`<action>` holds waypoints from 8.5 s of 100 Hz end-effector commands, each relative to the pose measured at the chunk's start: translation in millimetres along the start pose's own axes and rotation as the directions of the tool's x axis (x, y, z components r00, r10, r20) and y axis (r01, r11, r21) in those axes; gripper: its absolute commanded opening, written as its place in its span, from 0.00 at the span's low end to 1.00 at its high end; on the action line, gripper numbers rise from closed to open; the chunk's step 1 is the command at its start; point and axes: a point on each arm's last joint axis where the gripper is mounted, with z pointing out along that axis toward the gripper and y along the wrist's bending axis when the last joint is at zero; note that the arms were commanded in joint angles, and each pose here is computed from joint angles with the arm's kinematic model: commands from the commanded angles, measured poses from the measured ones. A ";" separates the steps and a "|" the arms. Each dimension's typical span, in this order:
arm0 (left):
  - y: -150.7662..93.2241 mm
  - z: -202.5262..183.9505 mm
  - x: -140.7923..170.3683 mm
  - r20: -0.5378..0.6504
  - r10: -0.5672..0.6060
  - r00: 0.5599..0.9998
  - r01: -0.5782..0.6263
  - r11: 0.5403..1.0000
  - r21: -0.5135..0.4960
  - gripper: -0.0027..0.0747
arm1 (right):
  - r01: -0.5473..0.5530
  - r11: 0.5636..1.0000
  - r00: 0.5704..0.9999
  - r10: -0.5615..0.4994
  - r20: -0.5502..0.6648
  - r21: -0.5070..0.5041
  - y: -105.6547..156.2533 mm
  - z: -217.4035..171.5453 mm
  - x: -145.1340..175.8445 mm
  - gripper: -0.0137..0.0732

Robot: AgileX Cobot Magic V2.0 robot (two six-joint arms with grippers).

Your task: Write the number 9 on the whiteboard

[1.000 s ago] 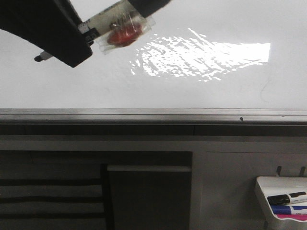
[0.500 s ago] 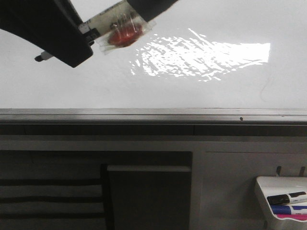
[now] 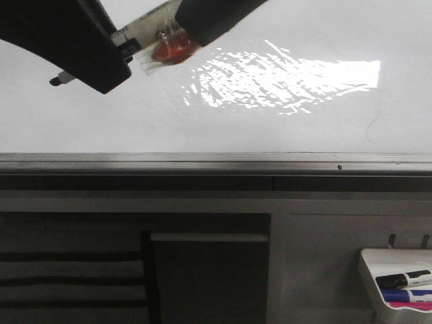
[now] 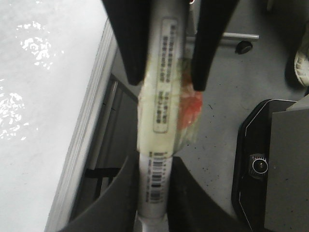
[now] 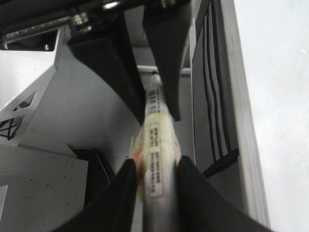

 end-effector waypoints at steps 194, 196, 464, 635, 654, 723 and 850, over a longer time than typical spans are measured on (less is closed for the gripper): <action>15.2 -68.4 6.0 0.164 -0.201 0.966 0.235 0.946 -0.225 0.44 | -0.196 0.933 0.977 0.213 -0.024 0.302 0.0 -49.6 -10.5 0.10; 15.2 -73.5 8.5 0.175 -0.219 0.960 0.257 0.937 -0.236 0.44 | -0.217 0.920 0.971 0.237 -0.021 0.326 0.7 -53.1 -9.7 0.10; -0.3 -88.8 70.4 0.376 -0.411 0.831 0.539 0.764 -0.356 0.44 | -0.622 0.643 0.758 0.638 0.136 0.447 -22.9 -36.8 35.4 0.10; 15.7 46.1 -61.1 0.210 0.010 0.978 -0.019 0.999 0.044 0.08 | -0.187 0.949 0.964 0.227 -0.141 0.255 26.5 -58.4 -1.8 0.21; 17.1 46.1 -60.0 0.204 0.016 0.979 -0.023 0.999 0.036 0.01 | -0.179 0.944 0.959 0.230 -0.163 0.277 24.9 -59.3 0.6 0.44; 83.5 -35.4 58.5 0.020 -0.654 0.756 0.581 0.656 -0.482 0.01 | -0.327 0.732 0.901 0.433 -0.038 0.597 38.0 -132.1 13.2 0.44; 125.9 -9.9 121.7 0.313 -0.761 0.568 0.763 0.344 -0.546 0.62 | -0.352 0.718 0.891 0.454 -0.021 0.601 37.7 -132.3 13.4 0.44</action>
